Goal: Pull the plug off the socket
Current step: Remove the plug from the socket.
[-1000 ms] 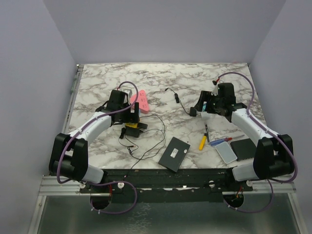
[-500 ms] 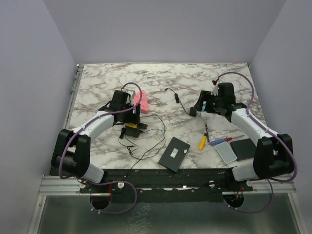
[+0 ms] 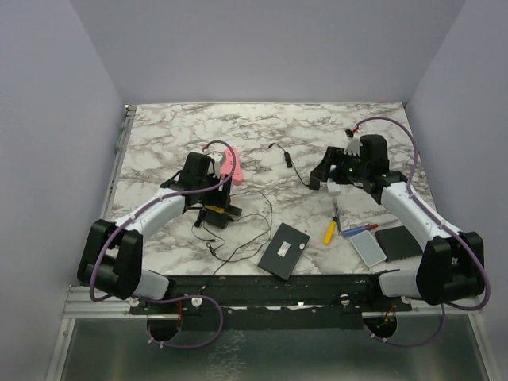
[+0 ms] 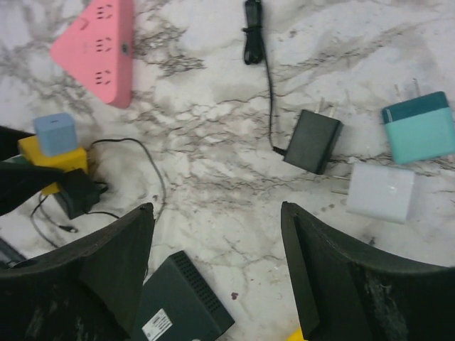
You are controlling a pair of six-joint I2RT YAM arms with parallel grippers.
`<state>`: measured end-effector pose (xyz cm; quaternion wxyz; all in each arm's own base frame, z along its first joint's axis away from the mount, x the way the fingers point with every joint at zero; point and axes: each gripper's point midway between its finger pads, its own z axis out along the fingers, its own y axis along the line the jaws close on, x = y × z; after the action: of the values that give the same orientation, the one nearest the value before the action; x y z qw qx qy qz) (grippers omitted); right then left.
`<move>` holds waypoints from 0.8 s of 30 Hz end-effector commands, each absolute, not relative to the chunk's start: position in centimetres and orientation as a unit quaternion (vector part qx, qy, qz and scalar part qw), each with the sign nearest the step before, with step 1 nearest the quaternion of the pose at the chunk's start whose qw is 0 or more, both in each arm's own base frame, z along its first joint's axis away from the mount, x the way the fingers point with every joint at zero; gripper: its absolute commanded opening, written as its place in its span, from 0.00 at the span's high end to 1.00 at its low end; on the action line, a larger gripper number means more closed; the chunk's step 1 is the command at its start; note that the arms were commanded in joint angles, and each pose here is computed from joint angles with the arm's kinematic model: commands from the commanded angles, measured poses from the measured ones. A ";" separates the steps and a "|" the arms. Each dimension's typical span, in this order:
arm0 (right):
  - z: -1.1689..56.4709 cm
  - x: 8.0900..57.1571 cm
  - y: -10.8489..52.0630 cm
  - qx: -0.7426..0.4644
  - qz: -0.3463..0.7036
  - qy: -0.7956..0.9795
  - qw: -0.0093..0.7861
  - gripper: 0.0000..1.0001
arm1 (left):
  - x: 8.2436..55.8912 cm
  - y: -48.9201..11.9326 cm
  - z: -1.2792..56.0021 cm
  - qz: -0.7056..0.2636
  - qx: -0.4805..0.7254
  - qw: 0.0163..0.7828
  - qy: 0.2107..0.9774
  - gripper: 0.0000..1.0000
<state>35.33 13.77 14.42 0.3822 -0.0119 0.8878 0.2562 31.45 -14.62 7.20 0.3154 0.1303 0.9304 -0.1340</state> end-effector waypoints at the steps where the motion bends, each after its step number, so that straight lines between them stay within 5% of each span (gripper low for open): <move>1: 18.6 33.2 16.4 -0.049 0.350 0.849 0.392 0.24 | 31.4 -18.0 12.9 -0.209 0.196 0.401 0.870 0.67; 12: 23.0 27.9 20.8 -0.050 0.502 0.805 0.312 0.24 | 27.7 -27.2 23.0 -0.366 0.337 0.474 0.727 0.69; 24: 25.7 26.3 25.9 -0.079 0.507 0.808 0.291 0.22 | 24.8 -28.4 24.4 -0.426 0.345 0.488 0.679 0.74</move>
<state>26.93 23.65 24.71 0.3081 -0.0644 0.8070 0.4996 25.80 -27.34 20.57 0.4464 0.3267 0.7373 -0.3878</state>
